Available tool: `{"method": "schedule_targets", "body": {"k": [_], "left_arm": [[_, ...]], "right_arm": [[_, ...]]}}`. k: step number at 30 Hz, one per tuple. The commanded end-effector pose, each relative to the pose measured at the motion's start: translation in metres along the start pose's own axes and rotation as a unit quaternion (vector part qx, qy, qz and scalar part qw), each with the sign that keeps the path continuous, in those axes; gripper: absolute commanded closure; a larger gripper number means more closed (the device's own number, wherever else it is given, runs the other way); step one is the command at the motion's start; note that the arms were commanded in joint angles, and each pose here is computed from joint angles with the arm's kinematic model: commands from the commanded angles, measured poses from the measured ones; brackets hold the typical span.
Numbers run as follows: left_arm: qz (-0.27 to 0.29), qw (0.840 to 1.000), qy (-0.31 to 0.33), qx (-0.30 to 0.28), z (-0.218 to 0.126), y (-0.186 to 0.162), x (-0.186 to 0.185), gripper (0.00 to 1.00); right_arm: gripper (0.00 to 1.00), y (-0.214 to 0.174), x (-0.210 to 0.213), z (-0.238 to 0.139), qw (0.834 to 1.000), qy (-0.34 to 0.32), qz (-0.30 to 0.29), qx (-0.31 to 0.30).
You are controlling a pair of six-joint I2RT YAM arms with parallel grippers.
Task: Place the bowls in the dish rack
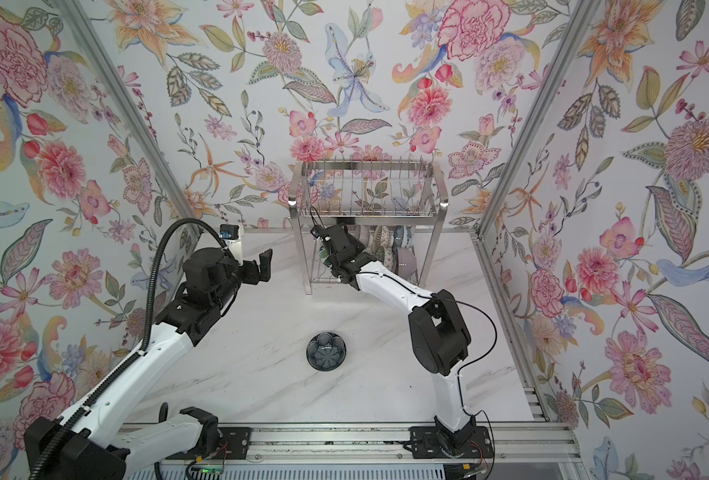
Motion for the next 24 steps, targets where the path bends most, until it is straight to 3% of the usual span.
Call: {"method": "schedule_targets", "body": {"k": [1, 24], "left_arm": [[0.0, 1.0, -0.003, 0.006, 0.003, -0.006, 0.001, 0.01], [-0.006, 1.0, -0.011, 0.015, 0.01, -0.012, -0.001, 0.01]], "right_arm": [[1.0, 0.019, -0.016, 0.001, 0.998, -0.014, 0.047, -0.029], [1.0, 0.035, -0.024, 0.043, 0.993, -0.041, 0.087, -0.062]]}}
Point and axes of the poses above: each gripper's point midway between its finger pads, its own z axis out along the fingers, its own x axis along the line the jaws close on, y = z × x, the point moved 1 cm from there along -z, back along the fingers, and after that the axes turned 8 degrees about -z, right-handed, at the moved point
